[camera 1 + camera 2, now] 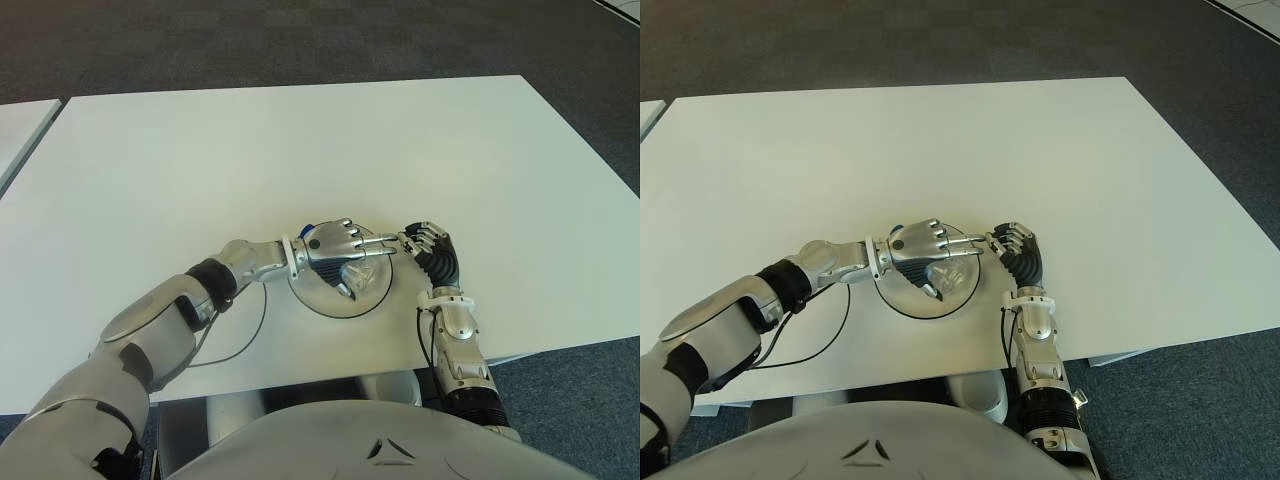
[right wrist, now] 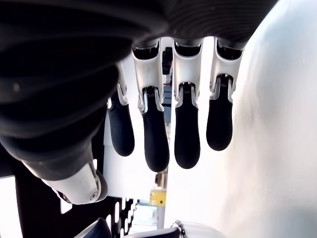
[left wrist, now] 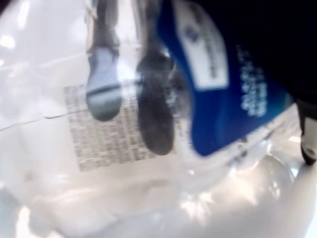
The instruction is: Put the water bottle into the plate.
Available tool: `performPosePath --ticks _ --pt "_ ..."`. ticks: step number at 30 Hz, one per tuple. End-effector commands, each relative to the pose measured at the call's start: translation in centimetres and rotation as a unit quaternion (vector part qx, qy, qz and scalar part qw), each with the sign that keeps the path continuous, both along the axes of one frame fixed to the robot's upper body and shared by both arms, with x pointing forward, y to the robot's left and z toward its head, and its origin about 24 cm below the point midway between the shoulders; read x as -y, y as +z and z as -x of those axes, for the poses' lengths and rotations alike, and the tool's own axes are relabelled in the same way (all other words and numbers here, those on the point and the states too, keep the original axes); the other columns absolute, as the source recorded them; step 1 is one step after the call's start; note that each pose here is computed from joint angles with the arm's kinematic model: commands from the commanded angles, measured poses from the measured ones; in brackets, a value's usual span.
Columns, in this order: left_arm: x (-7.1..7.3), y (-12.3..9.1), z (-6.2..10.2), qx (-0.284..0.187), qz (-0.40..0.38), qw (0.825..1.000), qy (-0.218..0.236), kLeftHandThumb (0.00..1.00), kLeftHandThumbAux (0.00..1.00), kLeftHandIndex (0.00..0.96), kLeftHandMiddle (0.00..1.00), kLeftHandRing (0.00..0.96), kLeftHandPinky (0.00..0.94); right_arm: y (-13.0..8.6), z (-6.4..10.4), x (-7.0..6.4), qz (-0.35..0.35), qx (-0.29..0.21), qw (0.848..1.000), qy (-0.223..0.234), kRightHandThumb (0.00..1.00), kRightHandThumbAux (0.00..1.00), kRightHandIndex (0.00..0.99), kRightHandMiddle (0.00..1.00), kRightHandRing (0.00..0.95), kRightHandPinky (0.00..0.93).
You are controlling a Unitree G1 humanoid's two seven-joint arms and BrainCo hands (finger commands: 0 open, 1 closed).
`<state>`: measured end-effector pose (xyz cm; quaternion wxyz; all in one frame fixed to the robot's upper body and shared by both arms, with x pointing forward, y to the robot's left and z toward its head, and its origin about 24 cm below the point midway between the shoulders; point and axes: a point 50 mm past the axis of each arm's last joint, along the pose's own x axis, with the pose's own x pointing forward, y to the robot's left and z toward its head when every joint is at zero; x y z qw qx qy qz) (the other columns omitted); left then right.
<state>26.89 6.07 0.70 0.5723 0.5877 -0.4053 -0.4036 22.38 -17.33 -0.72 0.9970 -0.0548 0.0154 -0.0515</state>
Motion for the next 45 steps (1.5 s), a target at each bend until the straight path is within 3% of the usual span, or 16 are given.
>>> performPosePath --ticks 1,15,25,45 --pt "-1.8 -1.5 0.6 -0.013 -0.040 0.999 0.019 0.096 0.405 0.000 0.000 0.000 0.000 -0.3 0.1 -0.1 0.002 -0.011 1.000 0.000 0.701 0.730 0.429 0.519 0.519 0.511" --pt "-2.2 -0.6 0.6 -0.016 -0.041 0.998 0.045 0.145 0.266 0.000 0.000 0.000 0.000 -0.4 0.2 0.1 0.003 -0.012 1.000 -0.005 0.702 0.730 0.429 0.512 0.515 0.510" --pt "-2.3 0.7 0.4 -0.028 0.001 0.997 0.073 0.111 0.259 0.000 0.000 0.000 0.000 -0.3 0.2 0.1 0.004 -0.010 1.000 -0.002 0.705 0.730 0.429 0.531 0.531 0.530" --pt "-3.5 3.5 -1.3 -0.017 0.096 0.985 0.143 0.159 0.247 0.000 0.000 0.000 0.000 -0.3 0.0 0.2 0.000 -0.010 1.000 -0.002 0.707 0.729 0.430 0.545 0.542 0.536"
